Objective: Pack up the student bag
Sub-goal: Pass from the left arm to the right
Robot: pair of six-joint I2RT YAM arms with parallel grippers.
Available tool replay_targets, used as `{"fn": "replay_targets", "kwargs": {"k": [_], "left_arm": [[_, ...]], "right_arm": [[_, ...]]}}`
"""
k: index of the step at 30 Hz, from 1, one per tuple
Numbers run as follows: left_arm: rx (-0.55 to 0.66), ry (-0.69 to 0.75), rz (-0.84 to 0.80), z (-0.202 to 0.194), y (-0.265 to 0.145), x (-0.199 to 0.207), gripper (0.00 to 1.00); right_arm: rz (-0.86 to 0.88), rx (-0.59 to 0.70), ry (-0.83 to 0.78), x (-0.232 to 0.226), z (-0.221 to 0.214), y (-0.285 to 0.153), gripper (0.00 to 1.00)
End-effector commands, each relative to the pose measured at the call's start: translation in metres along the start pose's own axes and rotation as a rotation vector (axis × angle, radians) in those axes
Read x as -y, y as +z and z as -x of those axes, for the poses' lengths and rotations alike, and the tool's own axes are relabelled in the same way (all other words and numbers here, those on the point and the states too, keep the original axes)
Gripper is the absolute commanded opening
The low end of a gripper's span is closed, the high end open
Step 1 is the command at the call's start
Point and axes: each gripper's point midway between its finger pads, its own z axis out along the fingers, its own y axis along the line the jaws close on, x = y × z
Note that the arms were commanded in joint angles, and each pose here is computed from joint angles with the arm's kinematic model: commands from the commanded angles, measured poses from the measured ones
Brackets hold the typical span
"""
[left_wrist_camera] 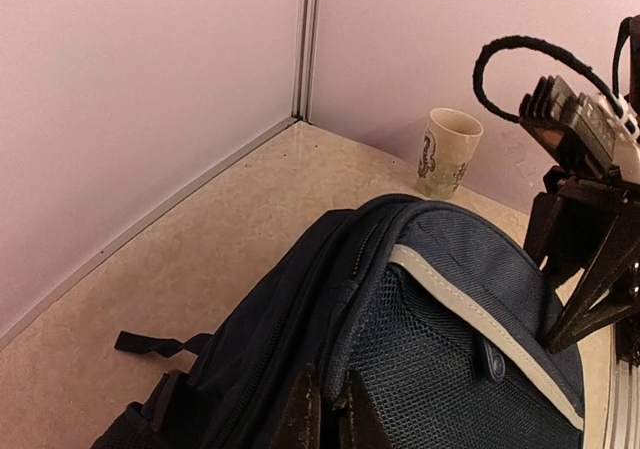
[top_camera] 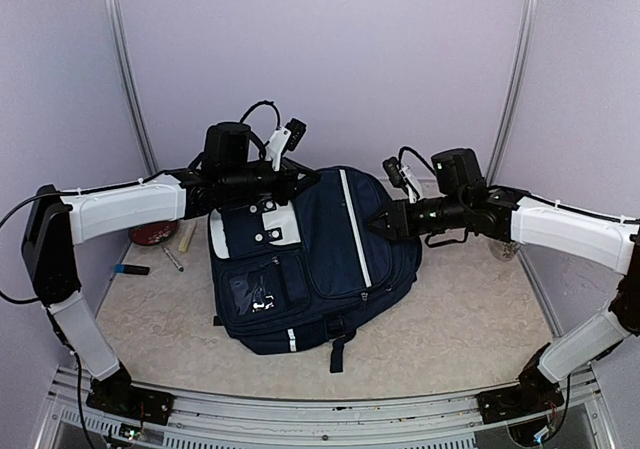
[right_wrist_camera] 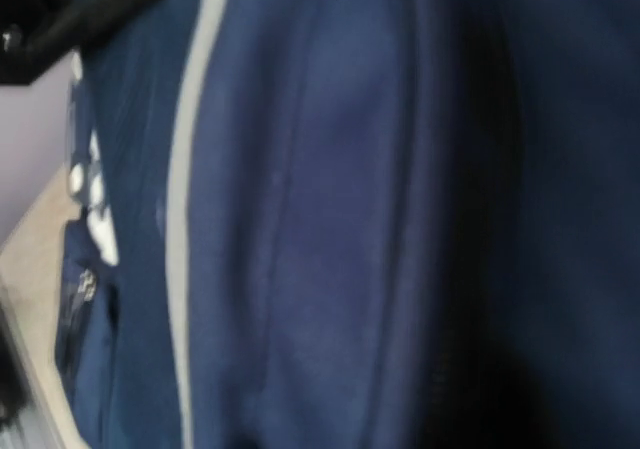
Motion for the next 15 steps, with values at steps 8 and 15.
{"fn": "replay_targets", "kwargs": {"k": [8,15], "left_arm": [[0.257,0.116,-0.023,0.087,-0.009,0.013,0.0],[0.11,-0.183,0.229,0.053,-0.031,-0.074,0.99]], "right_arm": [[0.346,0.022,-0.013,-0.055,0.005,-0.003,0.01],[0.122,0.096,0.06,-0.012,0.018,-0.017,0.0]]}}
